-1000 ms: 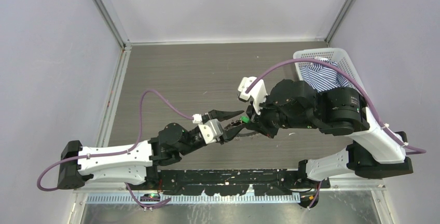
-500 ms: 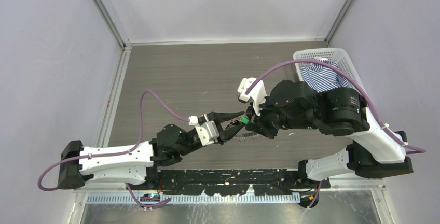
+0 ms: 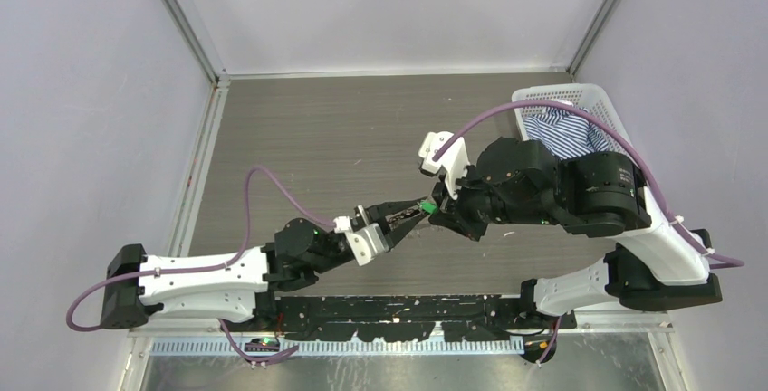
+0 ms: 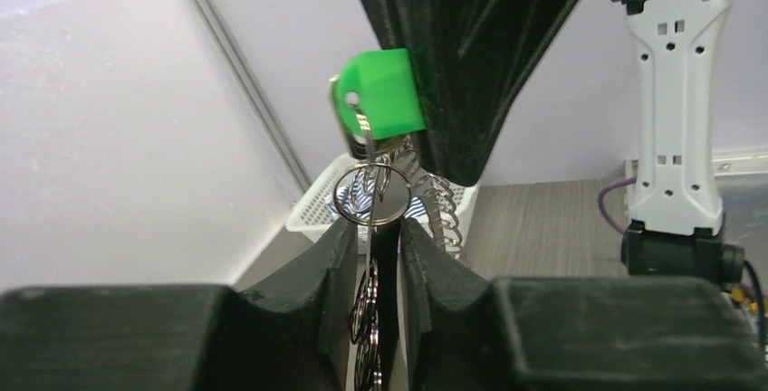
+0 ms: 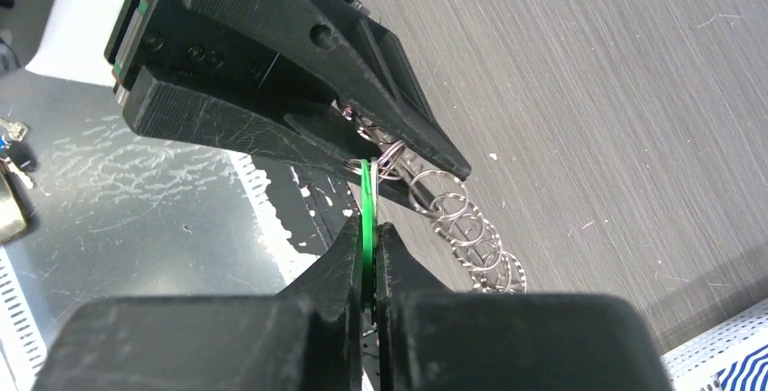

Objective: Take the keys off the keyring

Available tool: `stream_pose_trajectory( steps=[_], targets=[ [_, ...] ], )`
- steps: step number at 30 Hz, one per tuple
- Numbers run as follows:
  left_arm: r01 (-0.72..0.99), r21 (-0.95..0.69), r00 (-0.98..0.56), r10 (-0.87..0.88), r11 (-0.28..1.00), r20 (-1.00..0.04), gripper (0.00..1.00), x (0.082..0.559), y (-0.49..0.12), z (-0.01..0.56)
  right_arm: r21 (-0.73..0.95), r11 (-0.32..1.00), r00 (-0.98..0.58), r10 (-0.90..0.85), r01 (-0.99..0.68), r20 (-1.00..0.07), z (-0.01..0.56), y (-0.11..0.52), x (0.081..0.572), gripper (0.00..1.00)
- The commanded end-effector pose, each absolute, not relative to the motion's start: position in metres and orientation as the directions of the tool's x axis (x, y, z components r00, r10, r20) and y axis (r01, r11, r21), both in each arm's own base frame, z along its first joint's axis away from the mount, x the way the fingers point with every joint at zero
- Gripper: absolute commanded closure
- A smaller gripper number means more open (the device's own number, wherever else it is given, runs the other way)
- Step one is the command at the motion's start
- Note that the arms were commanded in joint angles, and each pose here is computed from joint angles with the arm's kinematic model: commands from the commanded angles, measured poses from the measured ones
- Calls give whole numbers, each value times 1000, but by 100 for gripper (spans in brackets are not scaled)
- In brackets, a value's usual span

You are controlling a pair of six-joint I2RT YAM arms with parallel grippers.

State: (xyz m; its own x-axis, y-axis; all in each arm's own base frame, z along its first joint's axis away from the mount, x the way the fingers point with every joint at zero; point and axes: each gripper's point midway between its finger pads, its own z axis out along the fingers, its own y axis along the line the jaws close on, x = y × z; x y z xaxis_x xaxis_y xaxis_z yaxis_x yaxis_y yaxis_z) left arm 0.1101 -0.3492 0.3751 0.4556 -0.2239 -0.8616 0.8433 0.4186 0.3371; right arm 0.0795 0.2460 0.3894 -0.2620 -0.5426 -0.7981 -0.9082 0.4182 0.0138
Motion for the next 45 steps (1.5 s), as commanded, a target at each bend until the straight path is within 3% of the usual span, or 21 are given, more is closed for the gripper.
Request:
stream_pose_trajectory(
  steps=[1, 7, 13, 16, 33, 42, 43, 45],
  targets=[
    [774, 411, 554, -200, 482, -808, 78, 111, -345, 393, 30, 428, -251, -470, -903, -846, 412, 246, 80, 99],
    [749, 422, 577, -191, 510, -794, 85, 111, -345, 400, 36, 426, -257, -474, -904, -842, 409, 247, 79, 99],
    [743, 382, 567, -212, 550, -796, 99, 112, -341, 409, 39, 425, -264, -485, -904, -834, 406, 246, 78, 99],
    [759, 332, 533, -242, 560, -811, 100, 114, -338, 414, 37, 433, -267, -484, -901, -833, 404, 245, 79, 99],
    [812, 170, 433, -381, 559, -817, 99, 111, -324, 425, 34, 459, -274, -467, -888, -840, 400, 239, 83, 99],
    [792, 262, 486, -308, 552, -818, 99, 110, -331, 414, 53, 434, -272, -460, -899, -845, 406, 242, 78, 99],
    [783, 281, 499, -292, 555, -816, 98, 111, -332, 412, 53, 432, -271, -463, -900, -844, 405, 242, 77, 99],
    [764, 319, 526, -255, 561, -812, 80, 112, -333, 410, 54, 427, -269, -463, -903, -844, 407, 242, 77, 99]
  ],
)
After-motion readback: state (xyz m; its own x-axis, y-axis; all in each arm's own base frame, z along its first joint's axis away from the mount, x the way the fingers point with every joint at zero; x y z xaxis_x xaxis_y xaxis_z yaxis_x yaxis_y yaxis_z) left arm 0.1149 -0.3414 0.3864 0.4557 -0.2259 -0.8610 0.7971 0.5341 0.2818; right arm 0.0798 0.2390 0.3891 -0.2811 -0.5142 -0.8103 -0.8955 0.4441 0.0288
